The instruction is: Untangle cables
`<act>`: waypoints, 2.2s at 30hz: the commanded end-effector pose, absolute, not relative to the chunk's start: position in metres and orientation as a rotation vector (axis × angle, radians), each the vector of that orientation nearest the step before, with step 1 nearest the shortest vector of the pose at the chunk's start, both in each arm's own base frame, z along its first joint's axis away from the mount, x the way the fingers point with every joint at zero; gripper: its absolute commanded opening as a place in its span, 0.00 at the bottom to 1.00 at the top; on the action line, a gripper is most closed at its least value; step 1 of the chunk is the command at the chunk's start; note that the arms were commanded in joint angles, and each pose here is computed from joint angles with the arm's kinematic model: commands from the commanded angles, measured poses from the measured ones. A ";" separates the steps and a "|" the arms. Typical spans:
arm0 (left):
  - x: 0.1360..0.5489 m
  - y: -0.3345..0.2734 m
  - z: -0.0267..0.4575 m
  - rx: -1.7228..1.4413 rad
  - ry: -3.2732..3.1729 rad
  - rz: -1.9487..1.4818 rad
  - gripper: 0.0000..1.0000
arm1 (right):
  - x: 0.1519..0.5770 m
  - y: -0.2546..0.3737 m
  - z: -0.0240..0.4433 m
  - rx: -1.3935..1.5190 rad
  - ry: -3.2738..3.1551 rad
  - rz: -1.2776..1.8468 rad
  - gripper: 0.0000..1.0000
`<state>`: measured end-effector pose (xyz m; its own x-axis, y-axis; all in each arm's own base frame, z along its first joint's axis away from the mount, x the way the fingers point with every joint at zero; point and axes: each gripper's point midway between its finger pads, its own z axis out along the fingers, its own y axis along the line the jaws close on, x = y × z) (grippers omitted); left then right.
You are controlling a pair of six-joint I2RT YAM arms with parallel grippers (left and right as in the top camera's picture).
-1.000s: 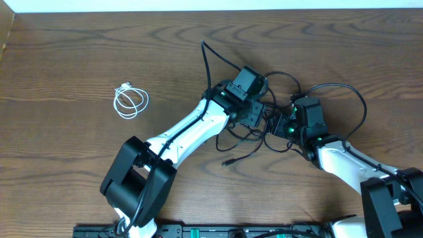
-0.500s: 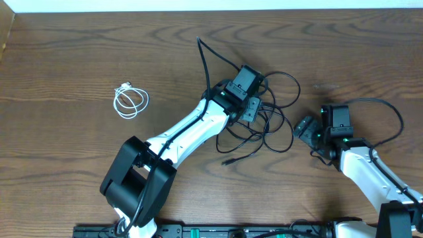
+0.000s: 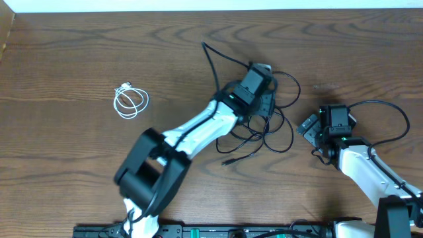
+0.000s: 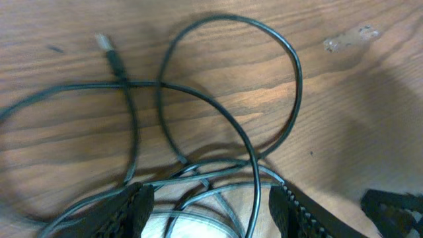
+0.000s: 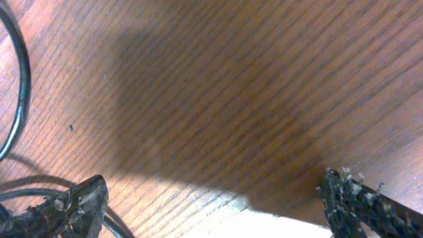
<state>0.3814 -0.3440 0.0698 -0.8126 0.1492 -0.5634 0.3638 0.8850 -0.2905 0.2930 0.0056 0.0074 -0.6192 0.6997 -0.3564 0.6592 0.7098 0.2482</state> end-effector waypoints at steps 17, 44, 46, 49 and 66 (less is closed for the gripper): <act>0.375 -0.368 0.013 0.387 2.538 -0.526 0.62 | 0.298 0.025 -0.008 1.026 2.524 0.187 0.99; 0.343 -0.332 0.203 0.696 2.222 -0.492 0.08 | 0.329 0.102 0.026 0.344 2.534 0.678 0.99; 0.339 -0.327 0.224 0.724 2.166 -0.490 0.07 | 0.330 0.115 0.034 0.245 2.509 0.761 0.99; 0.333 -0.323 0.249 0.748 2.093 -0.490 0.08 | 0.329 0.130 0.046 0.111 2.467 0.865 0.99; 0.302 -0.325 0.296 0.833 1.977 -0.644 0.08 | 0.313 0.186 0.088 -0.329 2.257 1.171 0.99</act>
<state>0.3126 -0.3249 0.2703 -0.4392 0.3327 -0.8345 0.7223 0.6831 -0.1079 0.3215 0.1752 0.0917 -0.8083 0.0876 -0.5822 -0.4185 0.6101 0.6728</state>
